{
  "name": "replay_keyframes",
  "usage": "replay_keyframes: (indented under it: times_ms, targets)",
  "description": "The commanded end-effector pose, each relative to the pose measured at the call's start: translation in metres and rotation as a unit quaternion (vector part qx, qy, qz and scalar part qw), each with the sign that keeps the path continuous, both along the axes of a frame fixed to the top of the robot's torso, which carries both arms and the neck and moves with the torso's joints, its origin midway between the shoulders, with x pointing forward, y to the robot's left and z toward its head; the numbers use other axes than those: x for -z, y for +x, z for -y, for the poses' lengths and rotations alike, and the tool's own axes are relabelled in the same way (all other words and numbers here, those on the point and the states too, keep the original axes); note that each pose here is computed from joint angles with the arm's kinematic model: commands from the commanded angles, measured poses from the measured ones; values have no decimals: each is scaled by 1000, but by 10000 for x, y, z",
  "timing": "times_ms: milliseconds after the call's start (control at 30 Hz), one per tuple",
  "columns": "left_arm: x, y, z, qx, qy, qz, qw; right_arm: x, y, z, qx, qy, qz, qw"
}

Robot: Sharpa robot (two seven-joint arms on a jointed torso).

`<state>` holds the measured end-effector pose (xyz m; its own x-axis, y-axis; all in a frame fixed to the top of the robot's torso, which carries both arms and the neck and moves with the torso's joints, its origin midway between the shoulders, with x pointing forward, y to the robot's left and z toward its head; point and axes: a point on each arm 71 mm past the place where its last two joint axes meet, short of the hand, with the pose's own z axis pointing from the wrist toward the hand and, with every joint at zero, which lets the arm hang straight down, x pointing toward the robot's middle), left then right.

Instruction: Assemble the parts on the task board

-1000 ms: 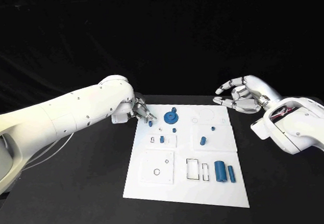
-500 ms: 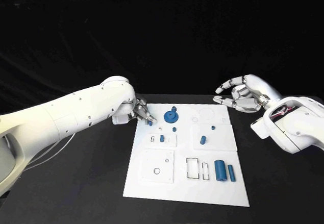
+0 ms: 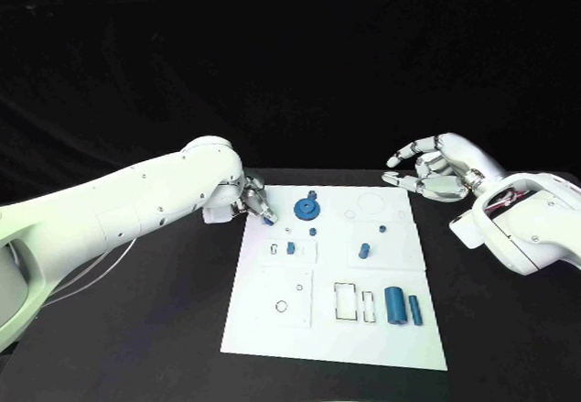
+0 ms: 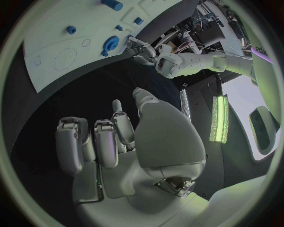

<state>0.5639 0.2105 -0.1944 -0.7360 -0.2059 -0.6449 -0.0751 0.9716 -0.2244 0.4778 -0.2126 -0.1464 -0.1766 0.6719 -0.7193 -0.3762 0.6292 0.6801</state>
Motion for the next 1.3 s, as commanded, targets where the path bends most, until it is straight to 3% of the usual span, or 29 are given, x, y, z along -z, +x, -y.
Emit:
replay_keyframes:
  times_ms: [33, 333, 533, 767, 1300]
  targets:
    - [-5, -10, 40, -13, -46, -5, 999, -1, -1, -6, -5, 0, 3, 1000]
    - [-15, -25, 9, -45, -94, -8, 995, 3, 14, 11, -3, 2, 3, 1000]
    - [-18, -92, -6, -52, -110, -15, 992, 7, 28, 29, -2, 9, 1, 1000]
    - [-40, -224, -3, -43, -115, -13, 992, 25, 66, 69, 1, 20, -10, 1000]
    - [78, -584, -19, -4, -73, 31, 997, 81, 119, 86, -14, 46, -39, 998]
